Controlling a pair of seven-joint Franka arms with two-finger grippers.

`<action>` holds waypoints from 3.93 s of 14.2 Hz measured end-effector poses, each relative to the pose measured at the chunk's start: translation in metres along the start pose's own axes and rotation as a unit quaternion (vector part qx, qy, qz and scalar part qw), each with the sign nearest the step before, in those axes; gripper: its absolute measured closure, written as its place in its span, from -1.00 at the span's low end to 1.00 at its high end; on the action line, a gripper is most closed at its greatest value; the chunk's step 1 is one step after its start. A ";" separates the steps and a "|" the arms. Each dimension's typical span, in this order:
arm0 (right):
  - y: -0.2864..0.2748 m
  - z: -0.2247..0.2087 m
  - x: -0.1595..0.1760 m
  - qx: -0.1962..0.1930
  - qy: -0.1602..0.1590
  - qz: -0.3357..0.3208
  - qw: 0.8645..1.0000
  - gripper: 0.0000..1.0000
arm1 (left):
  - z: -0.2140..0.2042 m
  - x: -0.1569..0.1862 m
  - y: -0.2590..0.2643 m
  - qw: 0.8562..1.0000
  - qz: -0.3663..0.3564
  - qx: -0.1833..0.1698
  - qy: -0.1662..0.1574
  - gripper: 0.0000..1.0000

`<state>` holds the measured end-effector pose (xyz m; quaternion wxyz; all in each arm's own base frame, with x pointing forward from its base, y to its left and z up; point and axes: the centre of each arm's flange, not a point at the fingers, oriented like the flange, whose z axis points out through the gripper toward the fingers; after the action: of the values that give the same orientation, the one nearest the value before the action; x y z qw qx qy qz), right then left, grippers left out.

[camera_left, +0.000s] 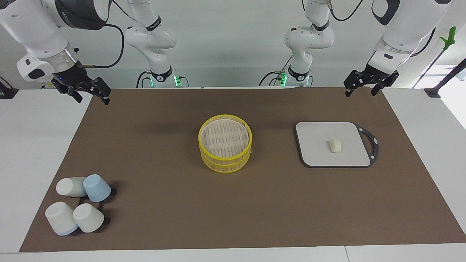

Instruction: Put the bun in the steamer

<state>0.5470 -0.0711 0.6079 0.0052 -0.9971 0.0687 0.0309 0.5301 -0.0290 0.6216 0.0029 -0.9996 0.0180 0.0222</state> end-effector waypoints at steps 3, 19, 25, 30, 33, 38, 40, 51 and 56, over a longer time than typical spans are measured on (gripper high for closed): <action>0.000 0.000 0.000 0.000 0.000 0.000 1.000 -1.00 | 0.000 0.000 0.002 1.000 0.002 0.000 0.000 -1.00; -0.422 0.111 -0.031 0.015 0.050 0.006 0.999 -1.00 | 0.111 -0.006 -0.009 1.000 -0.003 -0.003 0.013 -1.00; -0.511 0.174 -0.026 0.013 0.052 0.027 0.998 -1.00 | 0.202 -0.008 -0.008 1.000 0.004 -0.002 0.025 -1.00; -0.541 0.205 -0.046 -0.004 0.058 0.004 0.998 -1.00 | 0.257 0.003 -0.008 1.000 0.010 0.000 0.027 -1.00; -0.540 0.227 -0.048 -0.006 0.057 0.001 0.998 -1.00 | 0.286 0.006 -0.007 0.999 0.013 0.001 0.032 -1.00; -0.536 0.241 -0.053 -0.008 0.053 -0.002 0.999 -0.59 | 0.307 -0.003 -0.016 0.999 0.009 0.001 0.039 -1.00; -0.542 0.239 -0.062 -0.008 0.055 -0.010 0.998 -0.15 | 0.309 -0.003 -0.018 0.999 0.010 0.002 0.037 -1.00; -0.502 0.193 -0.025 -0.025 0.071 -0.024 0.997 0.83 | 0.316 0.005 -0.017 0.999 0.013 0.003 0.051 -0.15; -0.379 0.090 0.037 -0.018 0.083 -0.050 0.995 0.83 | 0.310 0.010 -0.016 0.998 0.014 0.003 0.054 0.53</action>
<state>0.6299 0.3005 0.5178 -0.0166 -0.9984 0.0181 -0.0506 0.5265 -0.0115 0.3113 0.0041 -0.9990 0.0326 -0.0319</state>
